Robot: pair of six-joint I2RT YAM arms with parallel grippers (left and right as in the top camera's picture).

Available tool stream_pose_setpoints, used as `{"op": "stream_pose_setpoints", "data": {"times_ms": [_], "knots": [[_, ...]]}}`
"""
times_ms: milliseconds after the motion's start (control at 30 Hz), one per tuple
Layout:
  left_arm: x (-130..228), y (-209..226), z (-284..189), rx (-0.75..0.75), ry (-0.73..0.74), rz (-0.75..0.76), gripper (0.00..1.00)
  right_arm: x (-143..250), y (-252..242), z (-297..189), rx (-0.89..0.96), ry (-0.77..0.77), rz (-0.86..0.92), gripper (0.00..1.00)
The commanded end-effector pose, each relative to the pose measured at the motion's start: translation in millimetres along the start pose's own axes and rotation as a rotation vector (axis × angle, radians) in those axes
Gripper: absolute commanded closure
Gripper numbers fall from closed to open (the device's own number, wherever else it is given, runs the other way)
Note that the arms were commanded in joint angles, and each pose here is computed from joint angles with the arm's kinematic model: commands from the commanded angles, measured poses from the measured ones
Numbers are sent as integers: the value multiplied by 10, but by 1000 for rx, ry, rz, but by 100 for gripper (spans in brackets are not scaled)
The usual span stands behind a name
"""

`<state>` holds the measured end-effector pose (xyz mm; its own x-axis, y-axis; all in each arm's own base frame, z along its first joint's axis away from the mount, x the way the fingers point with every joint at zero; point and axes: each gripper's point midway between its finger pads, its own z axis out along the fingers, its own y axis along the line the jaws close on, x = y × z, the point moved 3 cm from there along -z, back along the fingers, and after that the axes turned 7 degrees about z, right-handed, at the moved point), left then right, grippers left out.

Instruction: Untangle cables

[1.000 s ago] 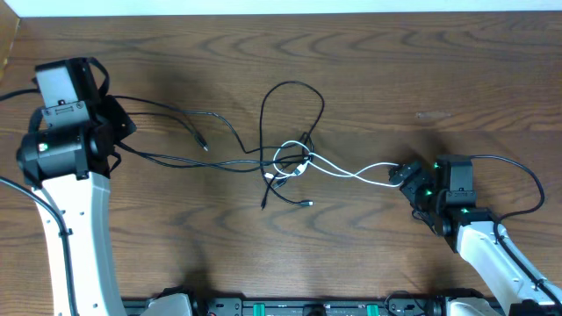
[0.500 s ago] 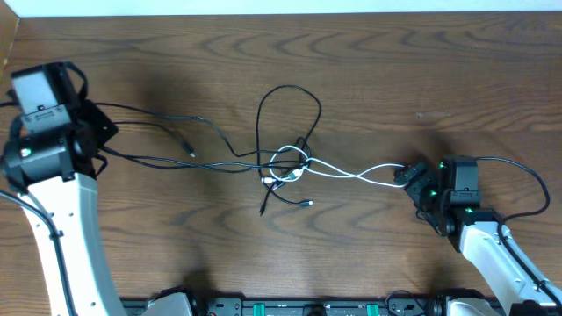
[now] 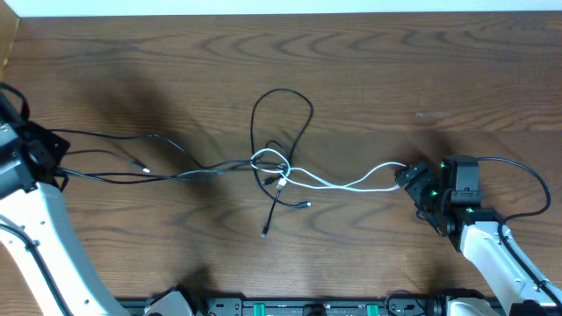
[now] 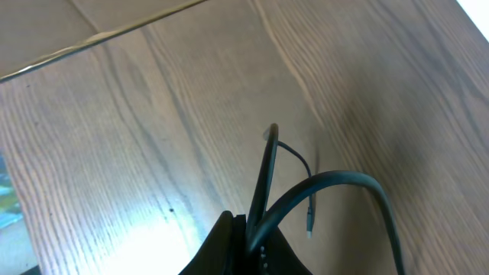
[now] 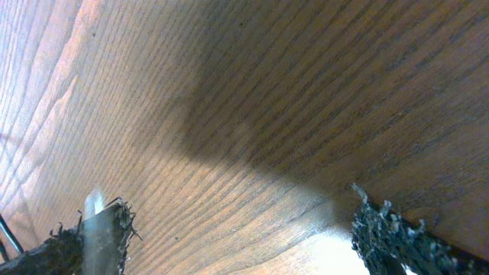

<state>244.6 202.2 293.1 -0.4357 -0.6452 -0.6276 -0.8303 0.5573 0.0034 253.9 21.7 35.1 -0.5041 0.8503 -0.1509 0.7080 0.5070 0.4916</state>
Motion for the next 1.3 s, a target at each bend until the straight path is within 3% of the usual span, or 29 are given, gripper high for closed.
{"op": "stream_pose_setpoints", "data": {"times_ms": [0, 333, 500, 733, 867, 1267], "knots": [[-83, 158, -47, -43, -32, -56, 92, 169, -619, 109, 218, 29, 37, 5], [-116, 350, -18, -78, -31, -107, 92, 174, -624, 108, 221, 30, 37, 5], [-77, 104, -14, 91, 8, -41, 92, 211, -545, 122, 174, 65, 22, 1], [34, -227, 35, 307, 92, 52, 92, 422, 71, 83, -213, 250, -248, 1], [130, -502, 49, 453, 133, 185, 92, 477, 356, -2, -384, 283, -323, 1], [420, -1016, 220, 514, 237, 355, 92, 881, 808, -172, -615, 338, -568, 1]]}}
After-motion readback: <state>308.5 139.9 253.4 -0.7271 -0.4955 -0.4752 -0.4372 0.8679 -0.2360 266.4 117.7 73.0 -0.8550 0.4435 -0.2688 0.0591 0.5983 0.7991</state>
